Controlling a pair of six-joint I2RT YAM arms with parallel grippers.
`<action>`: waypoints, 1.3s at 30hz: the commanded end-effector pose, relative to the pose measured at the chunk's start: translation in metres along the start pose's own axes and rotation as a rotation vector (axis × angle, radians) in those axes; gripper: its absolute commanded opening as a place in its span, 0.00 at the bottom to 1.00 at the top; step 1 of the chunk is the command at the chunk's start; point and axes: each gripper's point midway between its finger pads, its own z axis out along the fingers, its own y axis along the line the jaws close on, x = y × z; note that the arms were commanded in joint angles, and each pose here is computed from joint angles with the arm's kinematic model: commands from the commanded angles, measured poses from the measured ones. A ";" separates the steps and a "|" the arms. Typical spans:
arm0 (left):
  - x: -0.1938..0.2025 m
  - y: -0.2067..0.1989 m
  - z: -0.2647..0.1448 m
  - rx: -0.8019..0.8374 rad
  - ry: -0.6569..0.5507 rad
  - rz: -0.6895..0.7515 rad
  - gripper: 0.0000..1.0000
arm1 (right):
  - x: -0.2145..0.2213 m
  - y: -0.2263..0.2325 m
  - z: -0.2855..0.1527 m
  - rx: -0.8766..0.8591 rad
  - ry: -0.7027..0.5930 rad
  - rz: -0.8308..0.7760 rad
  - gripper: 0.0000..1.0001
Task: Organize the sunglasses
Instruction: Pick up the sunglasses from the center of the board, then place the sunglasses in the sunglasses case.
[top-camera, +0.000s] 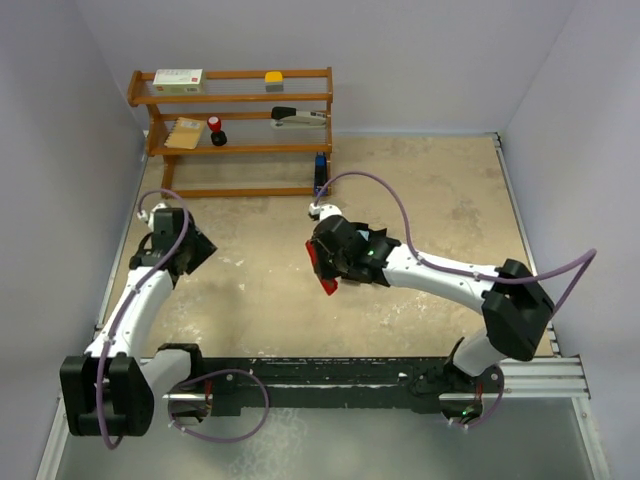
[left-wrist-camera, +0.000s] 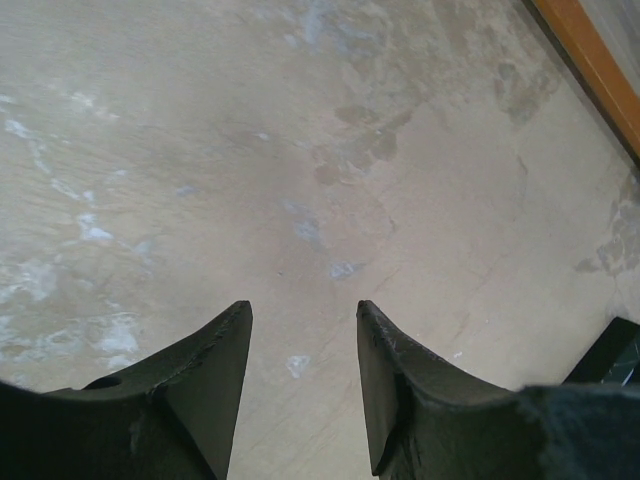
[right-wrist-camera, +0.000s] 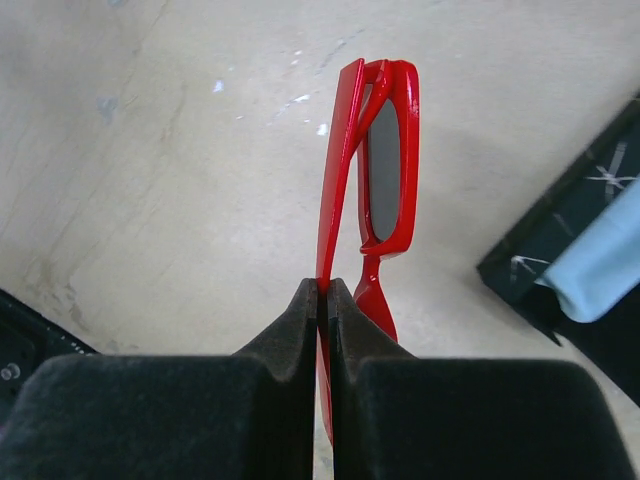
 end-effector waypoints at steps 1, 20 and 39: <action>-0.015 -0.042 0.000 0.065 -0.069 0.039 0.44 | -0.014 -0.030 -0.014 0.067 -0.062 0.070 0.00; 0.053 -0.145 0.027 0.200 0.043 0.243 0.43 | -0.029 -0.143 -0.019 0.202 -0.166 0.316 0.00; 0.069 -0.156 0.030 0.202 0.063 0.293 0.43 | -0.047 -0.142 0.024 0.142 -0.158 0.374 0.00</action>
